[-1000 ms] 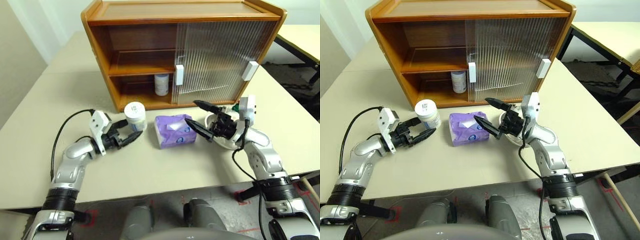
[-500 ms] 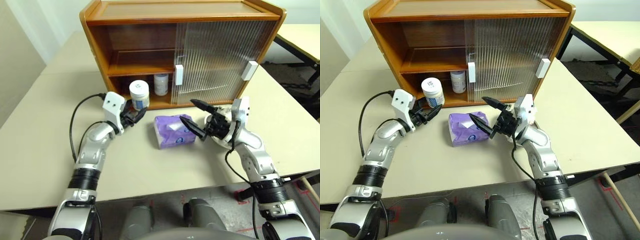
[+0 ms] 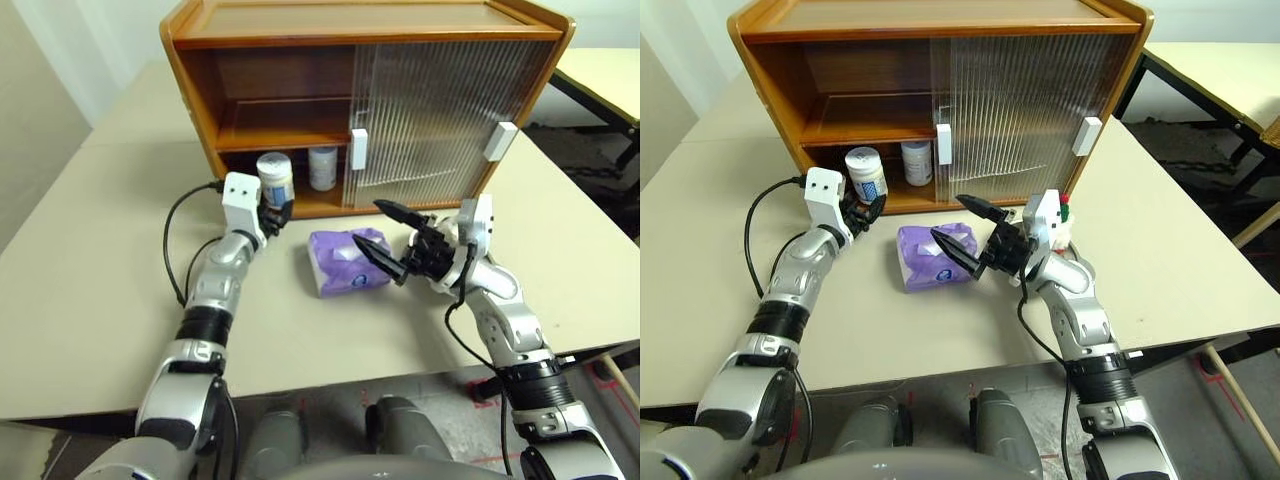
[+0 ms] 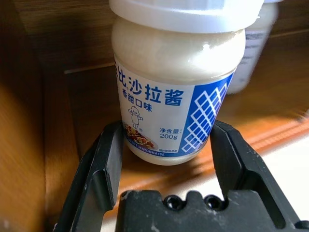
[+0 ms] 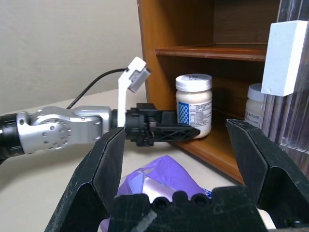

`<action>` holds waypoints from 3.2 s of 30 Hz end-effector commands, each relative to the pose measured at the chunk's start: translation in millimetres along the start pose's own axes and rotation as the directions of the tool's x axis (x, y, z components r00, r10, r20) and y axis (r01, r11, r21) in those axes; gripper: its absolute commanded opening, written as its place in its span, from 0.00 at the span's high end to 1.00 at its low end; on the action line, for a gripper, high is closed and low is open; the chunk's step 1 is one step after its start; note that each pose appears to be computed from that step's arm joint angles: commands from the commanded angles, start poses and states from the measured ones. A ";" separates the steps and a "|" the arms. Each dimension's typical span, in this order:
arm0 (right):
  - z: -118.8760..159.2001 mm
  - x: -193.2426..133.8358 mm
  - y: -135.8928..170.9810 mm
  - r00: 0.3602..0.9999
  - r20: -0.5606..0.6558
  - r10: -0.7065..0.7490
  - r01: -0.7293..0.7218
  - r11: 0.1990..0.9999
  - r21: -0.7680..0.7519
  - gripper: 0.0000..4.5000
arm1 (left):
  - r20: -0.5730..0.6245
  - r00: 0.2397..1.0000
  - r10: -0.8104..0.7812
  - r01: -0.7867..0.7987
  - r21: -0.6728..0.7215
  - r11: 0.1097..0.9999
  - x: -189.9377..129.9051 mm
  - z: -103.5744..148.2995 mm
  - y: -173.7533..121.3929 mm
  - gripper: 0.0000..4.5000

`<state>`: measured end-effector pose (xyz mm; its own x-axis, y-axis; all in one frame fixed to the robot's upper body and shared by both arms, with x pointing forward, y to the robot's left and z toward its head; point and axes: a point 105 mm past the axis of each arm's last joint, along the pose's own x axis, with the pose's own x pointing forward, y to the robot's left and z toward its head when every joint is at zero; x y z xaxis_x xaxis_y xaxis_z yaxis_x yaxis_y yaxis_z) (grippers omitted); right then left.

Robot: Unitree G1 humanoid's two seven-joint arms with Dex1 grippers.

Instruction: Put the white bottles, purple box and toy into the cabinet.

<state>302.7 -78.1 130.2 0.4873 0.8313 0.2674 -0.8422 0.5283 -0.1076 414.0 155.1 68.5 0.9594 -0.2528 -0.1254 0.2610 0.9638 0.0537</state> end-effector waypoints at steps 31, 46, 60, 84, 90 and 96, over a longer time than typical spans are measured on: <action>1.7 1.3 6.6 0.999 -0.005 0.042 -0.042 0.999 0.024 0.00 | -0.017 0.991 0.135 -0.135 -0.005 0.991 32.9 3.4 -3.6 0.01; 4.1 -9.7 -10.4 0.999 -0.019 0.035 -0.035 0.999 -0.001 0.00 | 0.064 0.994 -0.083 0.082 0.022 0.996 -17.2 -3.2 -33.5 0.01; 24.7 -8.8 -23.9 0.986 0.155 -0.058 0.049 0.997 0.058 0.00 | -0.027 0.958 -0.284 0.280 -0.113 0.953 -70.7 1.3 -34.2 0.01; 28.4 -18.8 -35.4 0.956 0.227 -0.185 0.196 0.980 -0.027 0.00 | -0.227 0.804 -0.550 0.298 -0.647 0.702 -90.6 -7.5 -89.8 0.01; 27.3 -19.8 -35.2 0.958 0.222 -0.182 0.194 0.980 -0.035 0.00 | -0.219 0.801 -0.558 0.284 -0.681 0.675 -85.7 -11.3 -97.0 0.31; 28.8 -20.2 -36.9 0.956 0.228 -0.185 0.198 0.979 -0.038 0.00 | -0.196 0.824 -0.532 0.262 -0.701 0.664 -84.9 -9.5 -87.2 0.84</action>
<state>316.7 -117.5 158.8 0.5666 0.6542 0.5010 -0.7217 0.6874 -0.0813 306.5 90.5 64.0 0.6189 -0.7099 -0.3361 0.3642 0.6385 -0.6780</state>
